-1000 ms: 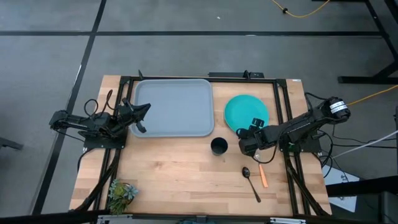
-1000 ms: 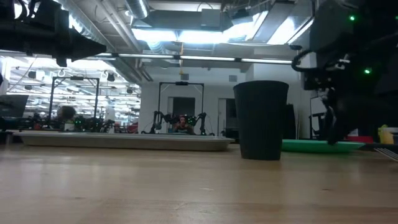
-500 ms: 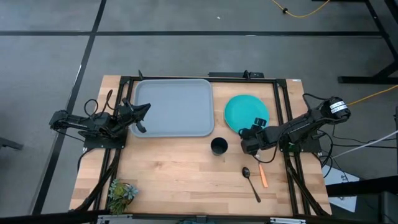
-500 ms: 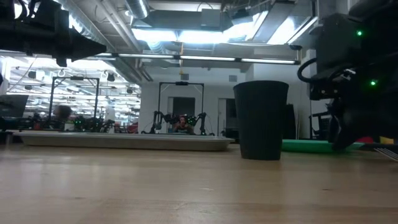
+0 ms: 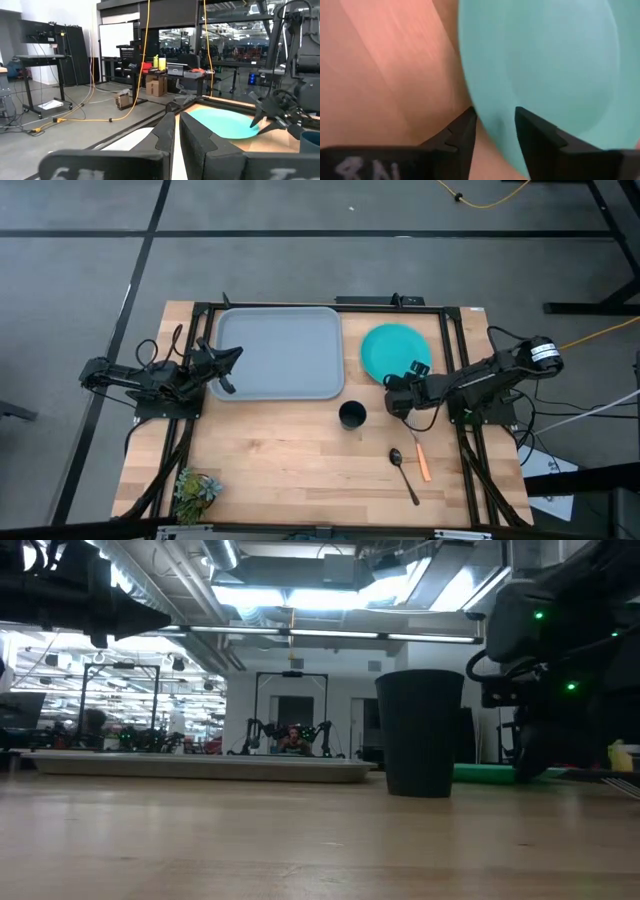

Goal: Pick and place plate/cup/fork/spoon on tray
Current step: Put the light blue plate on the serving tray

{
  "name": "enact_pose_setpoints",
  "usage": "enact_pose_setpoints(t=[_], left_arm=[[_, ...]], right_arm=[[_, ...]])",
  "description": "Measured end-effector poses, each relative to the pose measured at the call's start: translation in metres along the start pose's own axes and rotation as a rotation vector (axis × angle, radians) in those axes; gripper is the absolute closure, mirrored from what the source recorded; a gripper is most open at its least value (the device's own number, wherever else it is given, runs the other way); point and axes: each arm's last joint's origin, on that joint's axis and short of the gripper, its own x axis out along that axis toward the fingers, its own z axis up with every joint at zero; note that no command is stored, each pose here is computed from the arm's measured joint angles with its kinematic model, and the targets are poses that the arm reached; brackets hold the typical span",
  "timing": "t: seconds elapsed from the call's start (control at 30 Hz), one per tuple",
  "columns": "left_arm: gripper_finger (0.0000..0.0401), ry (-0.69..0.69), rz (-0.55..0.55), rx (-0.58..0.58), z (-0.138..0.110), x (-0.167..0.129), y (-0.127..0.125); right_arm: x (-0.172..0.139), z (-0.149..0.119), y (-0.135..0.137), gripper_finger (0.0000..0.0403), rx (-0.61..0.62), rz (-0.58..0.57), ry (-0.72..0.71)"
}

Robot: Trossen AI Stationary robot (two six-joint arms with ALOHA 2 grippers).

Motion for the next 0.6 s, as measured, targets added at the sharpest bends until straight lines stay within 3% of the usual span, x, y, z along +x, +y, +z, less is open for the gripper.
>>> enact_pose_setpoints(t=[0.3,0.43,0.6], left_arm=[[0.0381,0.005,-0.001,0.005,-0.001,0.000,0.000],[0.0381,0.005,-0.001,0.004,-0.001,0.000,0.000],[0.0381,0.005,-0.001,0.002,-0.001,0.000,0.000]], right_arm=[[0.006,0.009,-0.007,0.0384,0.158,0.001,-0.020],[-0.001,0.022,-0.008,0.0396,0.199,0.004,-0.044],[-0.040,0.067,-0.015,0.0399,0.221,-0.021,-0.107]])
